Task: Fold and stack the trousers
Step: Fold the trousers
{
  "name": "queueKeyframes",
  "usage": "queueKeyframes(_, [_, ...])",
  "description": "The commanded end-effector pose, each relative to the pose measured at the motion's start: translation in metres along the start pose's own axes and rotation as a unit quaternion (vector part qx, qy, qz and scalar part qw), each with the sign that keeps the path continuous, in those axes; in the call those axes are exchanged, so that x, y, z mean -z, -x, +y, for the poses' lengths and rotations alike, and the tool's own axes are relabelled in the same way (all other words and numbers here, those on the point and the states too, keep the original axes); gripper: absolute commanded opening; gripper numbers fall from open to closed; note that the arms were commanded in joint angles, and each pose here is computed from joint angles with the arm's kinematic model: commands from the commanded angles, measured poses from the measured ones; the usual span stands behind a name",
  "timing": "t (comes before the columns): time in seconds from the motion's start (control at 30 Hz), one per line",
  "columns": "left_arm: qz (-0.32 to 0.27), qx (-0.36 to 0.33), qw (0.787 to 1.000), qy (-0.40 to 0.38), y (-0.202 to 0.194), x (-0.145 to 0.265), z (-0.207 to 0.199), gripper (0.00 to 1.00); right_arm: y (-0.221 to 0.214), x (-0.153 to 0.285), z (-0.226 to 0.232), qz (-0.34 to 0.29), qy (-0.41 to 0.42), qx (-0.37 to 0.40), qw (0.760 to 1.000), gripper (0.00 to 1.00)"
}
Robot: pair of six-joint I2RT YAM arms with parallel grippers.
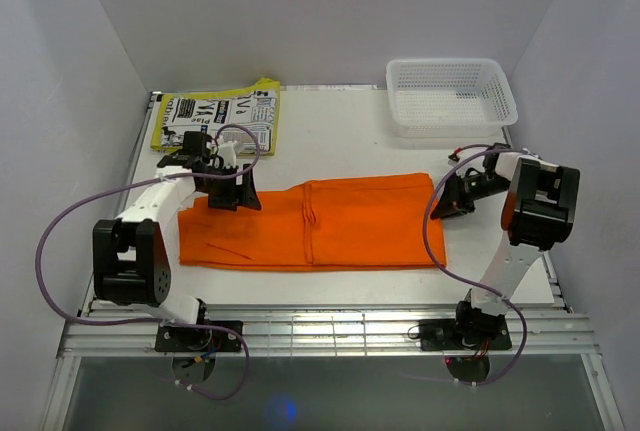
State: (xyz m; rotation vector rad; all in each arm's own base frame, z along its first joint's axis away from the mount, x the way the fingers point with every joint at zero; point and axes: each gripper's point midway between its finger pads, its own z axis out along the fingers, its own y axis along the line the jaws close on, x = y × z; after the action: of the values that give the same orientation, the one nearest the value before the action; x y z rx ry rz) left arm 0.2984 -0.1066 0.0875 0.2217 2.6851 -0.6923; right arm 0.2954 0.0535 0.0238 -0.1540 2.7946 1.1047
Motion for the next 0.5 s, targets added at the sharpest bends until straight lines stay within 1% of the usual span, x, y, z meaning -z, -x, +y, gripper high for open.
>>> queueKeyframes(0.0, [-0.033, -0.031, 0.999, 0.015, 0.008, 0.027, -0.002, 0.89, 0.015, 0.045, -0.029, -0.024, -0.064, 0.043, 0.997, 0.08])
queueKeyframes(0.03, [-0.041, -0.034, 0.998, 0.016, 0.008, 0.032, -0.003, 0.94, 0.014, 0.053, -0.039, -0.02, -0.078, 0.036, 0.996, 0.09])
queueKeyframes(0.07, [-0.043, -0.031, 0.998, 0.017, 0.007, 0.033, -0.003, 0.98, 0.019, 0.057, -0.045, -0.019, -0.085, 0.036, 0.996, 0.31])
queueKeyframes(0.13, [-0.048, -0.018, 0.999, 0.013, 0.007, 0.037, -0.001, 0.98, 0.014, 0.065, -0.051, -0.015, -0.083, 0.022, 0.996, 0.54])
queueKeyframes(0.17, [-0.05, -0.012, 0.999, 0.01, 0.008, 0.038, -0.001, 0.98, 0.012, 0.067, -0.053, -0.017, -0.082, 0.018, 0.996, 0.64])
queueKeyframes(0.2, [-0.052, -0.006, 0.999, 0.008, 0.008, 0.04, 0.0, 0.98, 0.007, 0.068, -0.053, -0.017, -0.08, 0.014, 0.997, 0.66])
queueKeyframes(0.27, [-0.057, -0.003, 0.998, 0.005, 0.009, 0.044, 0.0, 0.98, -0.008, 0.069, -0.055, -0.01, -0.081, 0.008, 0.997, 0.69])
queueKeyframes(0.4, [-0.074, 0.022, 0.997, 0.011, 0.013, 0.052, 0.016, 0.98, -0.033, 0.065, -0.06, 0.003, -0.085, -0.004, 0.996, 0.71])
queueKeyframes(0.47, [-0.077, 0.028, 0.997, 0.005, 0.013, 0.054, 0.018, 0.98, -0.038, 0.062, -0.063, 0.002, -0.09, -0.01, 0.996, 0.71])
